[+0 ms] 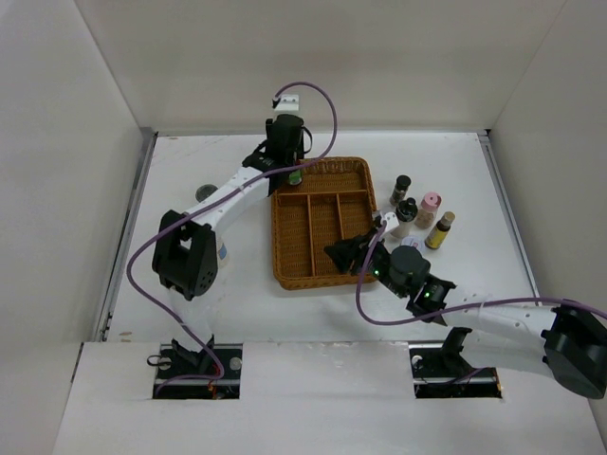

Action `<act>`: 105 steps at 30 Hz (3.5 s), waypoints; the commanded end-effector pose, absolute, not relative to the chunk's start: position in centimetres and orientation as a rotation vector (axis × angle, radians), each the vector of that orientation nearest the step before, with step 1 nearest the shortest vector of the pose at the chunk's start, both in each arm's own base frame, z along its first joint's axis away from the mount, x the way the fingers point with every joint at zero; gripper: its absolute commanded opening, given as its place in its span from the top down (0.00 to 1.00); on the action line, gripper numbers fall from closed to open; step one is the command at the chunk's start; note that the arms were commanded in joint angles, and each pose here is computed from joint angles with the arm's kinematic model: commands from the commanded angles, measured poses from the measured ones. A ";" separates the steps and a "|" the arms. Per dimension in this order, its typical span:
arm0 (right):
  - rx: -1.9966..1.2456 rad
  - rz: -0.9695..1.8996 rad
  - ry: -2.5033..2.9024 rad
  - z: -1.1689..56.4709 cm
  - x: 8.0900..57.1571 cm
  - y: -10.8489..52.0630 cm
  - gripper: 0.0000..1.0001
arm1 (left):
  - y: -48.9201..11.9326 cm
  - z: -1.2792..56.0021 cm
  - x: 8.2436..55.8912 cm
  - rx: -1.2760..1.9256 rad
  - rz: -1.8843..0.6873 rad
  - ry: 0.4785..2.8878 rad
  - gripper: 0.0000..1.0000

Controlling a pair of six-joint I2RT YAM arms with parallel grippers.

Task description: Organize the condiment bottles

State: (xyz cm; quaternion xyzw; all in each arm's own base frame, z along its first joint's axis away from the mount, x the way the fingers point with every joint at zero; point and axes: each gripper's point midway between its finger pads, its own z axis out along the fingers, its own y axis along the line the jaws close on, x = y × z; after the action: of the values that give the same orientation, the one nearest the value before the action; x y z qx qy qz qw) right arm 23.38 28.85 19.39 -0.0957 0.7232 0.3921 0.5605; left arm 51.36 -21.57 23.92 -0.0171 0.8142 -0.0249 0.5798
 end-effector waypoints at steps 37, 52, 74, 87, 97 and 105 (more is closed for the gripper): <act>-0.125 0.939 1.645 21.4 24.4 27.5 0.34 | -5.2 23.4 27.2 -0.464 0.140 1.780 0.12; -0.156 0.946 1.661 21.0 24.2 28.3 0.28 | -1.1 16.2 29.2 -0.640 0.185 1.880 0.16; -0.175 0.945 1.677 20.5 24.1 28.9 0.28 | -3.9 18.1 28.7 -0.570 -0.001 1.840 0.22; -0.172 0.951 1.665 20.9 24.0 28.7 0.27 | -6.0 15.6 29.6 -0.490 0.021 1.946 0.44; -0.160 0.946 1.665 20.7 24.2 28.6 0.27 | -10.6 27.8 30.8 -0.388 -0.186 1.725 0.65; -0.139 0.943 1.653 21.0 24.3 28.0 0.27 | -20.0 30.4 35.9 -0.211 -0.306 1.698 0.65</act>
State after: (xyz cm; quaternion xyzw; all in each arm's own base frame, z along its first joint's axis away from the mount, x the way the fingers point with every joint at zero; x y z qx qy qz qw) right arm 24.20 28.13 18.81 -0.0738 0.7318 0.3832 0.5587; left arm 33.56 -17.83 27.66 -0.0978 0.7766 -0.1056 0.6133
